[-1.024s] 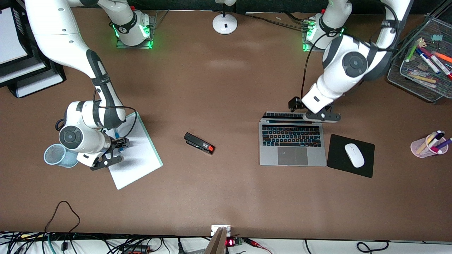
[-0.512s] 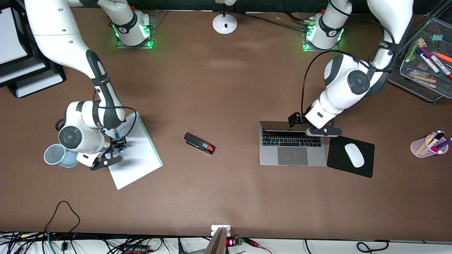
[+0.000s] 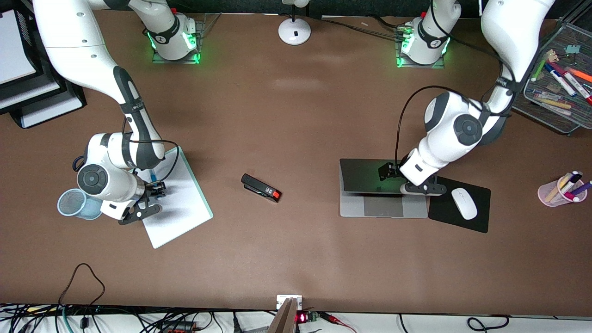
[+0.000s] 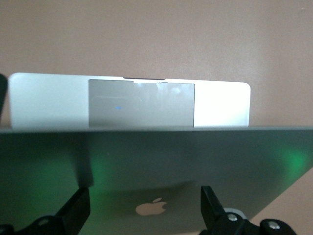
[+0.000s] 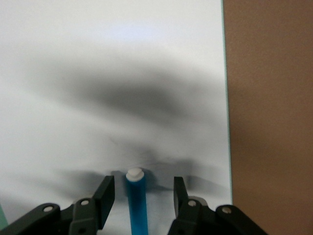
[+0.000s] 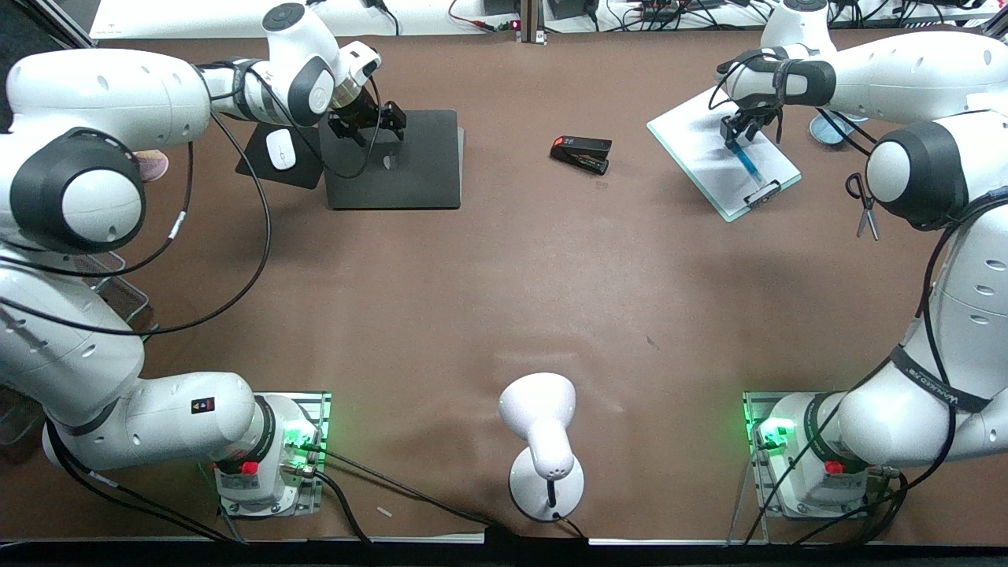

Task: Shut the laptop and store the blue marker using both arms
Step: 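Push the laptop lid shut with the left gripper while the right gripper holds the marker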

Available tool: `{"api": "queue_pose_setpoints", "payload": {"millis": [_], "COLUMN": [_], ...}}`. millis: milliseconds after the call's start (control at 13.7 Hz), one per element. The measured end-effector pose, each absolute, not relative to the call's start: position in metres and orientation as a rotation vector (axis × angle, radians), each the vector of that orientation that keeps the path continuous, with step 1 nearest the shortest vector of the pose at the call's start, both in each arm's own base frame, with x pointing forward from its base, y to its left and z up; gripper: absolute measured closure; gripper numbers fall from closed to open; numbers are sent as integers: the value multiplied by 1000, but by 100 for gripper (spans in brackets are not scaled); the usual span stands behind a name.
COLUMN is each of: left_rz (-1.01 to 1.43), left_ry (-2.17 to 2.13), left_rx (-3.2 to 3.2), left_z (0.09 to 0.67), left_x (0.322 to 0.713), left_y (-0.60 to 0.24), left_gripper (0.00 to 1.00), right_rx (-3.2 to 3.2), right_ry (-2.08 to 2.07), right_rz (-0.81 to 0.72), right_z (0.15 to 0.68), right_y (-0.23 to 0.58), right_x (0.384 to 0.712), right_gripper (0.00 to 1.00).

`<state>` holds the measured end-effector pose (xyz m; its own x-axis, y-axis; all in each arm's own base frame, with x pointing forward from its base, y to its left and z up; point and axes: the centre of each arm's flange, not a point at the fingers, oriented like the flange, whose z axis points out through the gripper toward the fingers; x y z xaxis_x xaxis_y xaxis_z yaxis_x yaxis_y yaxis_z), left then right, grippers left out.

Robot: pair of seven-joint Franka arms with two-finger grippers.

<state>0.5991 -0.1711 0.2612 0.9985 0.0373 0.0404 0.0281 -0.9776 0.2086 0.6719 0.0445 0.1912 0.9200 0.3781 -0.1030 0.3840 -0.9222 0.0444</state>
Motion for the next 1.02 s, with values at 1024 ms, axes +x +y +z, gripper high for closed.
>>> {"api": "queue_pose_setpoints", "payload": {"millis": [1024], "left_rz": [96], "left_ry": [38], "left_rx": [2976], "left_z": [198], "left_x": [609], "left_y": [-186], "left_gripper": [0], "right_rx": [3025], "right_ry": [618], "right_rz": [-128], "right_z": [186], "right_y": [48], "right_x": [673], "right_gripper": [59]}}
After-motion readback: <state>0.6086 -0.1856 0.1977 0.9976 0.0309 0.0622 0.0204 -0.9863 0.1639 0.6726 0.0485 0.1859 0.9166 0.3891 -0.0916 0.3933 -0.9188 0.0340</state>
